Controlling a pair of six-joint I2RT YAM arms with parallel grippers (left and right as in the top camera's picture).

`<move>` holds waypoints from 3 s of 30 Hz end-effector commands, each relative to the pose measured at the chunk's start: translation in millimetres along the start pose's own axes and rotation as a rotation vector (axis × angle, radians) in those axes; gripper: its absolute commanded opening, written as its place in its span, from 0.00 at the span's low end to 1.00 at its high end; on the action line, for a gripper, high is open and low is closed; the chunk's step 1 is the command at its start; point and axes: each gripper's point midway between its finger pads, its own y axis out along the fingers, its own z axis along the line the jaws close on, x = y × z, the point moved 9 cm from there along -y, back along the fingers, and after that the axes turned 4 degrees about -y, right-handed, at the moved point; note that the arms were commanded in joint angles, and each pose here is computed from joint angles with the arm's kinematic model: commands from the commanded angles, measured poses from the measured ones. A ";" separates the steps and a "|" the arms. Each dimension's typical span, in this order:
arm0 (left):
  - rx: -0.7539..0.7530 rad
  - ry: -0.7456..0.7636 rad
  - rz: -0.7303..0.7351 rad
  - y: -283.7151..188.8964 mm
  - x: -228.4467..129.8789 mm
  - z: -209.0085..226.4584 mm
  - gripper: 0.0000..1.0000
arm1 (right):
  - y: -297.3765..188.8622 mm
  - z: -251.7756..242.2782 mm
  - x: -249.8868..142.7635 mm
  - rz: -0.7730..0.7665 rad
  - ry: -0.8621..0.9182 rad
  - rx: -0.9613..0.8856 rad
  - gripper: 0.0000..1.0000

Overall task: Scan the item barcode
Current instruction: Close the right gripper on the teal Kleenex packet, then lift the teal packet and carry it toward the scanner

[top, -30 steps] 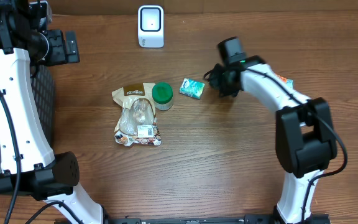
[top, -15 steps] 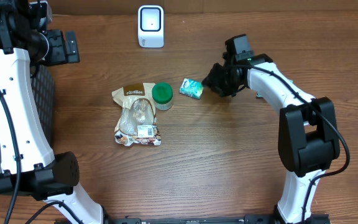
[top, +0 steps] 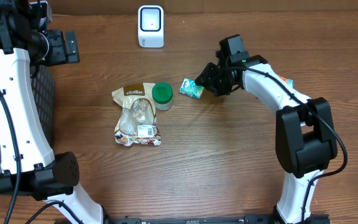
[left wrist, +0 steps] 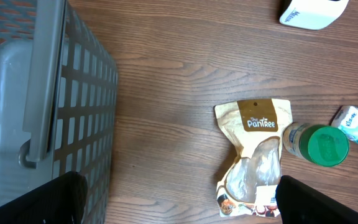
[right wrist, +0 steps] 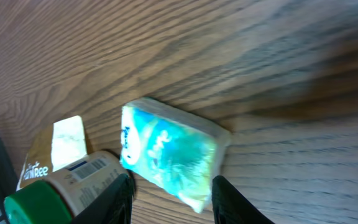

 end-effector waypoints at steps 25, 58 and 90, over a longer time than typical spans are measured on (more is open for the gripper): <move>0.007 0.017 0.000 0.7 0.3 1.1 1.00 | 11.9 -3.7 -13.0 0.006 0.045 -0.120 0.37; 0.007 0.017 0.000 0.7 0.3 1.1 1.00 | 16.8 -7.5 -9.1 0.207 0.142 0.196 0.04; 0.007 0.017 0.000 0.7 0.3 1.1 1.00 | -110.0 -15.9 -16.5 0.491 0.536 0.555 0.04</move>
